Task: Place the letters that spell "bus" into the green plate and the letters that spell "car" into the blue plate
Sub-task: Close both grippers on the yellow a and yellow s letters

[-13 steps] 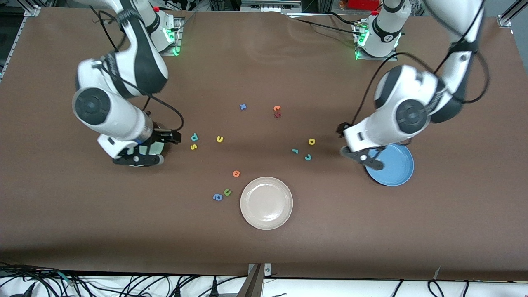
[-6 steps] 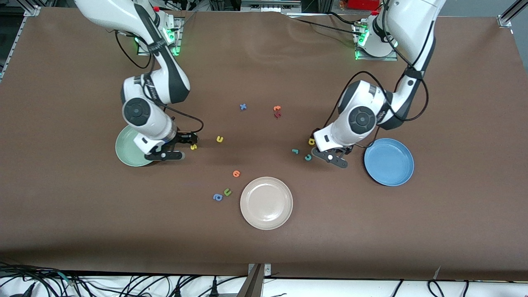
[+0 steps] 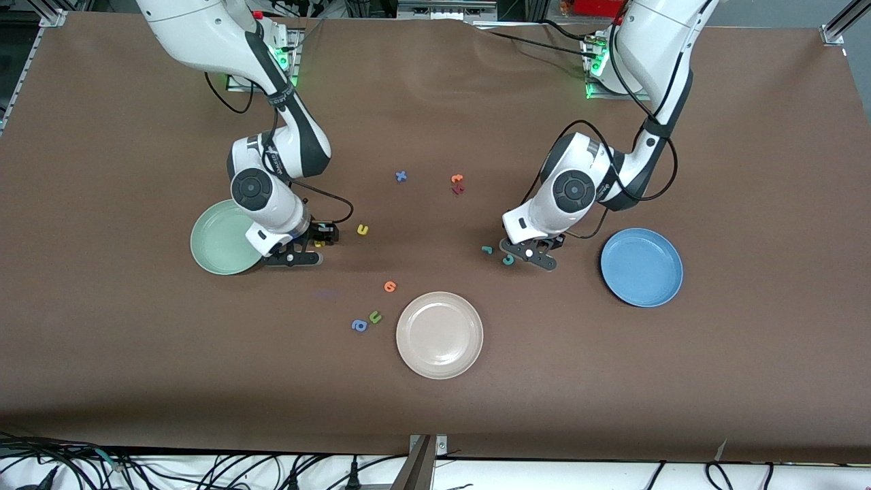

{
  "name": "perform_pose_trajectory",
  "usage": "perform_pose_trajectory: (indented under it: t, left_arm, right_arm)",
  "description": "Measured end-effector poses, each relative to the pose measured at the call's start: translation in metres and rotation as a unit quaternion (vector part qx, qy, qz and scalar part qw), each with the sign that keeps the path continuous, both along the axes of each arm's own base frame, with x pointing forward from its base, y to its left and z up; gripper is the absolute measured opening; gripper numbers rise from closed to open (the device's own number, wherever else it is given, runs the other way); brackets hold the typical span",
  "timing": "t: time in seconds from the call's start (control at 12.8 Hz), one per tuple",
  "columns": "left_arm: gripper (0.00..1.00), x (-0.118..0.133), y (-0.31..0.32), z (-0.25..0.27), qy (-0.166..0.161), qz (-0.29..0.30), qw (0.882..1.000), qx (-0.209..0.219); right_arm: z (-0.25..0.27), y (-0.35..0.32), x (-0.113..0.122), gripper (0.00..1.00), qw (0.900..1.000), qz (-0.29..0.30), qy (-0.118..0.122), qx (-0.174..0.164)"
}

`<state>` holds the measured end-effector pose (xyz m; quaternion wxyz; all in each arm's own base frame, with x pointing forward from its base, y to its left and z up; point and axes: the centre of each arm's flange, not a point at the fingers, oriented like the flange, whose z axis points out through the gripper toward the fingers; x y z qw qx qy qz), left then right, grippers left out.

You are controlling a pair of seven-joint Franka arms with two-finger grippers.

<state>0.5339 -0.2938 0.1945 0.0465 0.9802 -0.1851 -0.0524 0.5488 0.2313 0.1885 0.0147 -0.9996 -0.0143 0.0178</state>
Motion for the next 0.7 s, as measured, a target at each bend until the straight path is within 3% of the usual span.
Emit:
perform_pose_trajectory:
  t: [0.23, 0.31, 0.55, 0.7]
  left_arm:
    - [0.67, -0.011, -0.007, -0.008, 0.005, 0.027, 0.999, -0.019]
    - [0.67, -0.015, -0.008, -0.012, 0.004, 0.03, 0.999, -0.019]
    - [0.65, -0.019, -0.008, -0.019, 0.005, 0.032, 0.999, -0.018]
    - [0.5, -0.021, -0.01, -0.021, 0.006, 0.03, 0.999, -0.017]
  right_arm:
    - [-0.003, 0.0, 0.002, 0.71, 1.0, 0.0, -0.011, 0.002]
    - [-0.004, 0.0, 0.002, 0.66, 1.0, 0.0, -0.01, 0.002]
    - [-0.012, -0.002, -0.002, 0.65, 1.0, -0.001, -0.003, -0.001]
    - [-0.014, -0.004, -0.004, 0.61, 1.0, -0.001, -0.001, -0.002]
